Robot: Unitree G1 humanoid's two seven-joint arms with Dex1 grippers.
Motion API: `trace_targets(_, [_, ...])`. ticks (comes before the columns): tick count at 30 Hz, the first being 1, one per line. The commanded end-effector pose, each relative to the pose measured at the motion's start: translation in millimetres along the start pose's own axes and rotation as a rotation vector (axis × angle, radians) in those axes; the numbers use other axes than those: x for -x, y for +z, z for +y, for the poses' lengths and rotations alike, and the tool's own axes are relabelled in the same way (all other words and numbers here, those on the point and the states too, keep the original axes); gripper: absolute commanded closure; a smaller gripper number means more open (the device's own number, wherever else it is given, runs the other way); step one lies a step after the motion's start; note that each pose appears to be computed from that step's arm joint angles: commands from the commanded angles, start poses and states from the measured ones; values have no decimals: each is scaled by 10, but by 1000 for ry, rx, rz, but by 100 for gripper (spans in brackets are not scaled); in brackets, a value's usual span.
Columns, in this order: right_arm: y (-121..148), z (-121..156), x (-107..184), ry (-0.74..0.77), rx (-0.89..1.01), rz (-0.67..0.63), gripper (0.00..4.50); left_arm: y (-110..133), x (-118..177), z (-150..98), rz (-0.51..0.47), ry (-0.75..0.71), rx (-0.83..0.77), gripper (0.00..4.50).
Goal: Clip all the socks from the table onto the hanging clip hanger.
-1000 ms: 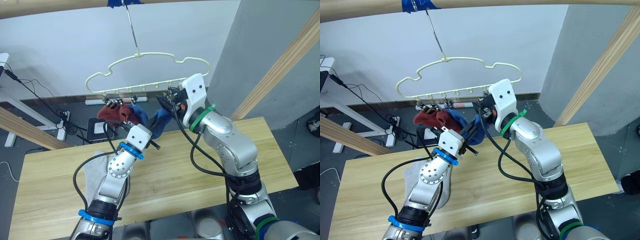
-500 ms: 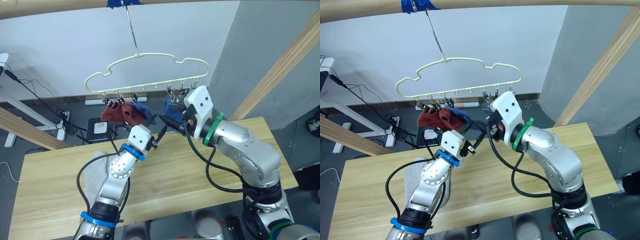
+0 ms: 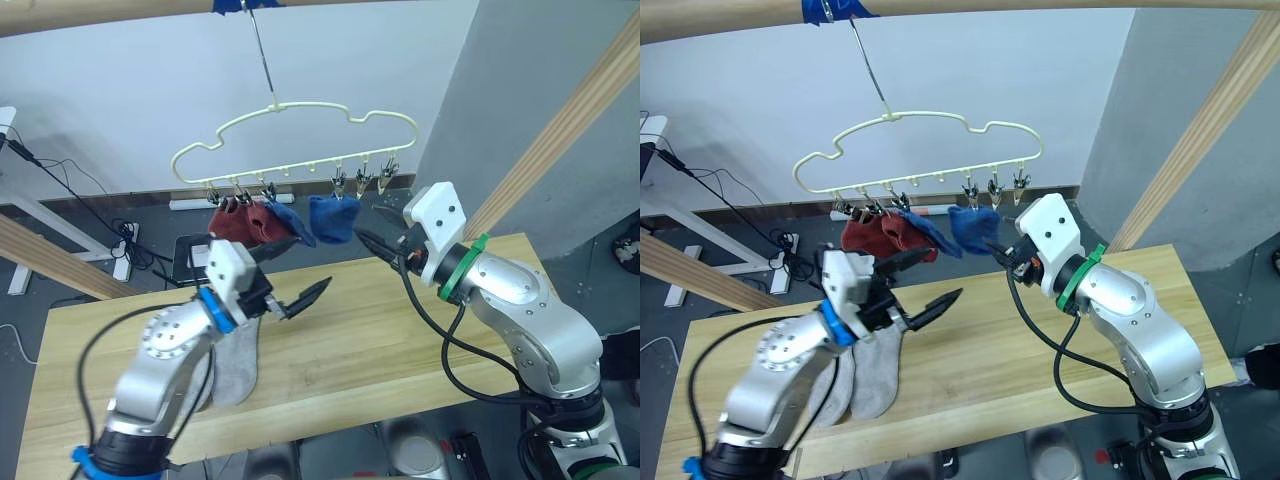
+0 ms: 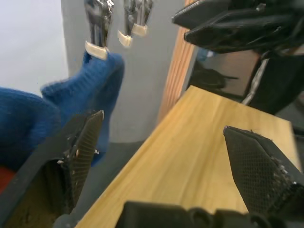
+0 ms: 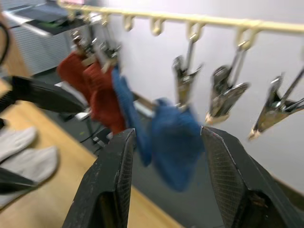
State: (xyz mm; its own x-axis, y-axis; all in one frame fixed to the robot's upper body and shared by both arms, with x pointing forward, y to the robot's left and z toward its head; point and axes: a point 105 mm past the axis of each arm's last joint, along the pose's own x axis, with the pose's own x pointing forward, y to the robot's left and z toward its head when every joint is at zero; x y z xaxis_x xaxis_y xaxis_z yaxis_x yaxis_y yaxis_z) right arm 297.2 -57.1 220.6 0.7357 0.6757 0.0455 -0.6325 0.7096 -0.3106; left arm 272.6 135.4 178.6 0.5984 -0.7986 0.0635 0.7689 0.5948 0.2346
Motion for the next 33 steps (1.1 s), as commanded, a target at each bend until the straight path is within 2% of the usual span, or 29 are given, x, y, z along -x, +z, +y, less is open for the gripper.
trace_targets(1, [133,-18,-34,-44,30,-71,221,222,72,-88,-12,-91,22,2])
trace_targets(9, [87,-52,-156,-99,27,-78,221,381,98,-37,9,-112,-7,2])
trace_targets(27, [52,-342,-330,-251,46,-79,221,357,-39,-68,10,-149,-73,2])
trace_targets(33, [92,-450,-359,-334,-17,-102,221,357,-67,-71,4,-157,-76,2])
